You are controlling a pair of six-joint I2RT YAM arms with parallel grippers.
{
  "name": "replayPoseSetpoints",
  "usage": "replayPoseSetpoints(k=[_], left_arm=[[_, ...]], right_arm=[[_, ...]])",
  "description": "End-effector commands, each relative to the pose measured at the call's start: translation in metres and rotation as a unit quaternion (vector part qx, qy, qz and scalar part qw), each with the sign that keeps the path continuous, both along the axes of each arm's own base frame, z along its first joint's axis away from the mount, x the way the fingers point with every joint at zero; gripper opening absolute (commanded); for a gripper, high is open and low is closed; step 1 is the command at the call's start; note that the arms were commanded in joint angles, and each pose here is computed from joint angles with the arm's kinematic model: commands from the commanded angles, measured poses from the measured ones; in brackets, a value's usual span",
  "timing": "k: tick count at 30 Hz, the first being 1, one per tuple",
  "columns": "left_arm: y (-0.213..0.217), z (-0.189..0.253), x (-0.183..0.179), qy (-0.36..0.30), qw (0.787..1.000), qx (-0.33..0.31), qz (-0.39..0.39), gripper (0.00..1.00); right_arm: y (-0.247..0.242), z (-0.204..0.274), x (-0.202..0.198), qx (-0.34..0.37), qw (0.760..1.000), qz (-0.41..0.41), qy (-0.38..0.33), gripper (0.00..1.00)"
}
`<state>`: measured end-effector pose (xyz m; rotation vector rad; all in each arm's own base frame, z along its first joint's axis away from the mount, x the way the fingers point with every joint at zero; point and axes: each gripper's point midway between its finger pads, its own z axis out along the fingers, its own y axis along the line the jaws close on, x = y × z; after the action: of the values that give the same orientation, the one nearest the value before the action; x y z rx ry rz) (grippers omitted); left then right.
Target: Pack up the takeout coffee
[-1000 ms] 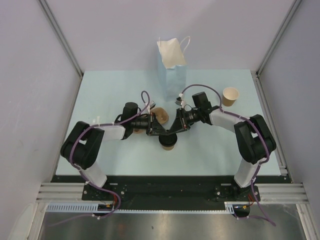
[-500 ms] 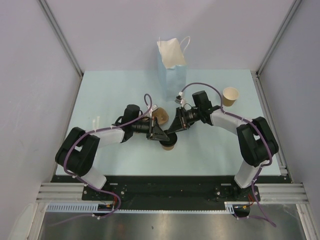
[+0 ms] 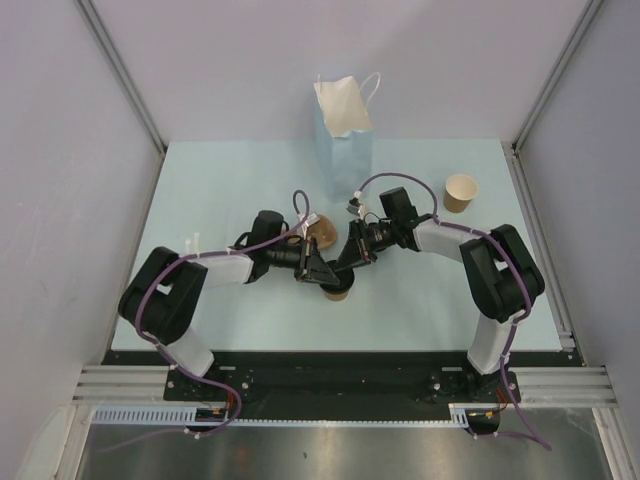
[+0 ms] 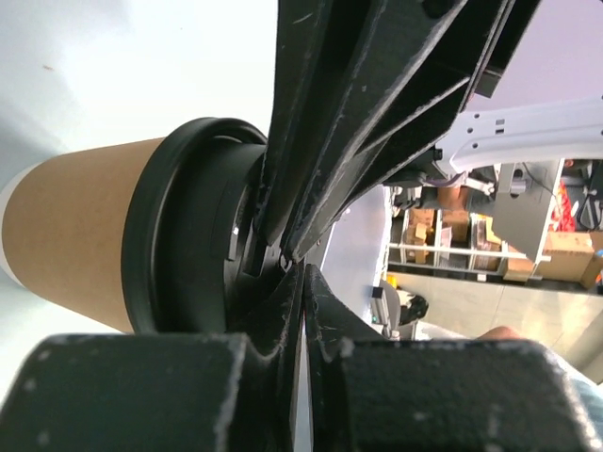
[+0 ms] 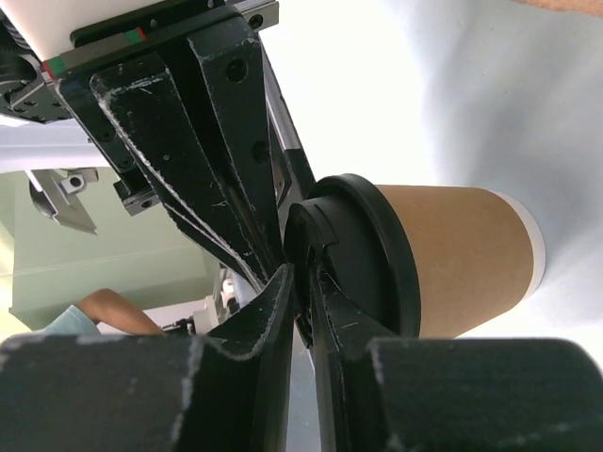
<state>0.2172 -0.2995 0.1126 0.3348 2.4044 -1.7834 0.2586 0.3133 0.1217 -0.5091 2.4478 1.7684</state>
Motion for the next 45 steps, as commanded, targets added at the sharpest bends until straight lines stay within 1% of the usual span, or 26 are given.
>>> replayPoseSetpoints(k=[1,3,4,5,9,11,13,14,15,16,17,20,22,25,32,35,36,37,40,42,45], left_arm=[[0.010,-0.039,-0.004,0.011,0.999,0.050,0.000,0.06],[0.019,-0.059,0.000,0.031,0.996,0.078,0.019,0.05],[0.022,-0.065,0.002,0.024,0.996,0.087,0.021,0.04],[0.030,-0.078,0.005,0.038,0.992,0.112,0.035,0.04],[0.044,-0.102,0.006,0.055,0.985,0.154,0.050,0.02],[0.042,-0.098,0.007,0.046,0.988,0.141,0.044,0.02],[0.033,-0.073,0.008,0.034,0.994,0.095,0.034,0.02],[0.025,-0.057,0.012,0.002,0.997,0.068,0.028,0.02],[0.021,-0.043,0.013,-0.017,0.998,0.051,0.023,0.03],[0.016,-0.018,0.010,-0.043,0.999,0.022,0.008,0.03],[0.009,-0.004,0.007,-0.064,0.998,0.006,-0.006,0.03],[-0.002,0.030,-0.010,-0.101,0.994,-0.024,-0.037,0.03],[-0.007,0.044,-0.020,-0.116,0.991,-0.037,-0.049,0.03],[-0.013,0.050,-0.026,-0.118,0.991,-0.043,-0.052,0.03],[-0.019,0.028,-0.019,-0.092,0.995,-0.017,-0.038,0.03],[-0.013,-0.013,-0.014,-0.053,0.997,0.045,-0.020,0.02],[-0.008,-0.039,-0.013,-0.038,0.996,0.078,-0.017,0.02],[-0.001,-0.054,-0.015,-0.014,0.995,0.101,-0.011,0.01],[0.012,-0.075,-0.011,0.004,0.991,0.136,0.007,0.00],[0.012,-0.072,-0.005,0.002,0.991,0.134,0.008,0.00],[0.004,-0.050,-0.001,-0.020,0.995,0.097,-0.001,0.00]], right_arm=[[-0.008,-0.031,0.007,-0.036,0.999,-0.012,0.003,0.17],[-0.011,-0.037,0.008,-0.042,0.999,-0.015,0.007,0.17],[-0.013,-0.041,0.009,-0.046,0.999,-0.016,0.009,0.17],[-0.015,-0.043,0.010,-0.048,0.999,-0.018,0.010,0.17],[-0.018,-0.049,0.008,-0.055,0.998,-0.016,0.016,0.17],[-0.018,-0.048,0.007,-0.054,0.998,-0.014,0.015,0.17],[-0.016,-0.045,0.006,-0.052,0.999,-0.011,0.010,0.17],[-0.015,-0.043,0.007,-0.050,0.999,-0.011,0.006,0.17],[-0.013,-0.042,0.005,-0.048,0.999,-0.009,0.006,0.17],[-0.013,-0.040,0.006,-0.048,0.999,-0.011,0.005,0.17],[-0.012,-0.038,0.006,-0.046,0.999,-0.010,0.004,0.17],[-0.010,-0.038,0.005,-0.047,0.999,-0.010,0.003,0.17],[-0.010,-0.038,0.005,-0.048,0.999,-0.010,0.003,0.17],[-0.011,-0.041,0.004,-0.050,0.999,-0.009,0.007,0.17],[-0.012,-0.043,0.004,-0.051,0.999,-0.009,0.010,0.16],[-0.013,-0.045,0.004,-0.054,0.998,-0.009,0.007,0.16],[-0.014,-0.047,0.004,-0.057,0.998,-0.010,0.010,0.16],[-0.014,-0.047,0.004,-0.058,0.998,-0.009,0.010,0.16],[-0.016,-0.051,0.004,-0.063,0.998,-0.009,0.010,0.16],[-0.017,-0.051,0.004,-0.064,0.998,-0.010,0.009,0.17],[-0.017,-0.050,0.005,-0.062,0.998,-0.010,0.009,0.16]])
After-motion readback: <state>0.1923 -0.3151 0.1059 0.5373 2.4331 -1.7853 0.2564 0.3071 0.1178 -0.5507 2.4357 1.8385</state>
